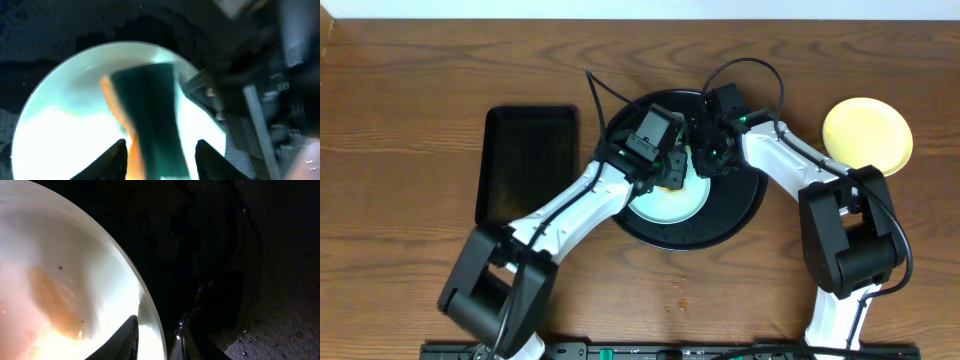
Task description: Clean dirty plates on tray and stack at the side
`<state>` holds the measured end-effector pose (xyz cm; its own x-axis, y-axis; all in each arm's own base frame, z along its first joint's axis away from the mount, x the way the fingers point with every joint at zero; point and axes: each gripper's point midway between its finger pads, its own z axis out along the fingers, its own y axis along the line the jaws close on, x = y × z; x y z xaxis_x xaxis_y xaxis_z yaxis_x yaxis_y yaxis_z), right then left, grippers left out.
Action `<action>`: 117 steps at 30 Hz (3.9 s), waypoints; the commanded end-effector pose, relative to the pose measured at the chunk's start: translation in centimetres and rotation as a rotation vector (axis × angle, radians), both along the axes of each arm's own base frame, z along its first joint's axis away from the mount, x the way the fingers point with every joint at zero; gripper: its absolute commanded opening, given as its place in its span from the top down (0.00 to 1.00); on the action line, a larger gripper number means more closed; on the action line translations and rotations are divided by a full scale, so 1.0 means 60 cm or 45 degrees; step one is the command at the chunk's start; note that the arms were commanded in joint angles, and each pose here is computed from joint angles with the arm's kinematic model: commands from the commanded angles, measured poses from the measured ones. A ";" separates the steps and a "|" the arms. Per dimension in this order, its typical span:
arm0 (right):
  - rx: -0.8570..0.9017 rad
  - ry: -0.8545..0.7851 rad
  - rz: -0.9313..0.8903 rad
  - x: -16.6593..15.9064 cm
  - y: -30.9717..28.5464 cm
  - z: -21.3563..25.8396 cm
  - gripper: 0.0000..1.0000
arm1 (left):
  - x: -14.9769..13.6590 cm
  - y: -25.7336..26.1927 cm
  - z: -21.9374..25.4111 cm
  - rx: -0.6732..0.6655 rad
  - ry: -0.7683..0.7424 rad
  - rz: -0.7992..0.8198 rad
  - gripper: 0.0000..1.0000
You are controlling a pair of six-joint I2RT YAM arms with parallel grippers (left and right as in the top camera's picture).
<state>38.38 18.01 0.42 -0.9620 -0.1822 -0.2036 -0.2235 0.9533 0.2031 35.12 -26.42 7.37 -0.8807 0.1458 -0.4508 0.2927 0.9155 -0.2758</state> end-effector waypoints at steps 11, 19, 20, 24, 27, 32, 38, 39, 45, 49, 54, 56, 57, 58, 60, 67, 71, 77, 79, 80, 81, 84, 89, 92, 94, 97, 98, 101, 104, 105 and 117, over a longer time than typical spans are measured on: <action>-0.044 0.019 -0.017 -0.004 -0.013 -0.015 0.73 | 0.006 0.031 -0.083 0.180 0.047 0.051 0.25; -0.044 0.020 -0.017 -0.004 -0.013 -0.015 0.73 | 0.026 0.018 -0.128 0.173 0.028 0.045 0.27; -0.044 0.020 -0.017 -0.004 -0.013 -0.015 0.72 | 0.028 0.017 -0.125 0.167 0.021 0.045 0.30; -0.044 0.018 -0.017 -0.004 -0.012 -0.015 0.72 | 0.030 0.016 -0.121 0.162 0.013 0.045 0.88; -0.044 0.018 -0.017 -0.004 -0.012 -0.015 0.72 | 0.028 0.018 -0.123 0.167 0.021 0.046 0.93; -0.044 0.018 -0.017 -0.004 -0.012 -0.015 0.72 | 0.026 0.019 -0.124 0.174 0.027 0.042 0.47; -0.043 0.018 -0.017 -0.004 -0.012 -0.015 0.72 | 0.002 0.031 -0.096 0.189 0.073 0.033 0.39; -0.044 0.018 -0.017 -0.004 -0.012 -0.015 0.72 | -0.004 0.032 -0.090 0.185 0.086 0.029 0.39; -0.043 0.018 -0.017 -0.004 -0.012 -0.015 0.72 | -0.045 0.037 -0.093 0.184 0.214 -0.004 0.40; -0.044 0.019 -0.017 -0.004 -0.013 -0.015 0.71 | -0.051 0.044 -0.108 0.210 0.225 -0.001 0.92; -0.044 0.020 -0.017 -0.004 -0.013 -0.015 0.54 | -0.041 0.037 -0.099 0.187 0.186 -0.010 0.92; -0.044 0.020 -0.017 -0.004 -0.013 -0.015 0.54 | -0.033 0.032 -0.087 0.172 0.164 -0.009 0.85; -0.045 0.019 -0.017 -0.004 -0.013 -0.015 0.54 | -0.029 0.029 -0.077 0.160 0.147 -0.008 0.83; -0.045 0.019 -0.017 -0.004 -0.013 -0.015 0.55 | -0.025 0.027 -0.066 0.147 0.129 -0.008 0.83; -0.045 0.019 -0.017 -0.004 -0.013 -0.015 0.61 | -0.011 0.026 -0.024 0.122 0.048 0.010 0.93; -0.045 0.021 -0.016 -0.005 -0.013 -0.015 0.85 | 0.015 0.095 0.132 0.130 -0.250 0.182 0.92; -0.048 0.026 -0.016 -0.007 -0.014 -0.016 0.99 | 0.000 0.158 0.204 0.086 -0.306 0.295 0.92; -0.051 -0.064 -0.012 0.022 -0.011 0.006 0.99 | -0.056 0.278 0.188 0.163 -0.071 0.513 0.92; -0.088 -0.140 -0.011 0.043 -0.016 0.035 0.99 | -0.073 0.302 0.171 0.171 0.032 0.550 0.92; -0.126 -0.230 -0.005 0.063 -0.021 0.069 0.99 | -0.087 0.320 0.157 0.165 0.121 0.582 0.92; -0.142 -0.272 0.007 0.070 -0.023 0.086 0.99 | -0.091 0.327 0.153 0.166 0.150 0.597 0.93; -0.214 -0.417 0.049 0.084 -0.029 0.146 0.99 | -0.101 0.353 0.144 0.188 0.204 0.651 0.92; -0.393 -0.642 0.077 0.089 -0.044 0.240 0.99 | -0.109 0.393 0.140 0.219 0.243 0.718 0.92; -0.470 -0.776 0.059 0.089 -0.049 0.299 0.99 | -0.109 0.407 0.138 0.218 0.251 0.755 0.92; -0.501 -0.862 0.067 0.085 -0.046 0.338 0.99 | -0.110 0.411 0.136 0.224 0.252 0.751 0.91; -0.574 -0.961 0.088 0.073 -0.041 0.382 0.99 | -0.113 0.412 0.132 0.242 0.255 0.718 0.90; -0.607 -0.986 0.092 0.069 -0.039 0.392 0.99 | -0.114 0.413 0.130 0.250 0.257 0.715 0.89; -0.765 -1.060 0.074 0.061 -0.042 0.419 0.99 | -0.116 0.422 0.125 0.288 0.256 0.730 0.89; -0.918 -1.130 0.030 0.050 -0.043 0.445 0.99 | -0.118 0.426 0.120 0.306 0.257 0.736 0.89; -0.962 -1.154 0.013 0.046 -0.043 0.455 0.99 | -0.118 0.426 0.119 0.306 0.257 0.736 0.89; -1.207 -1.389 -0.020 -0.008 0.022 0.542 0.99 | -0.116 0.424 0.114 0.298 0.252 0.734 0.89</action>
<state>38.99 19.91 30.57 -0.4092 -0.6258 -0.6640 0.0859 0.6981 -0.7108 28.33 -1.37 14.61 -0.9066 -0.3067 -0.2899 -0.2992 0.9515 -0.0712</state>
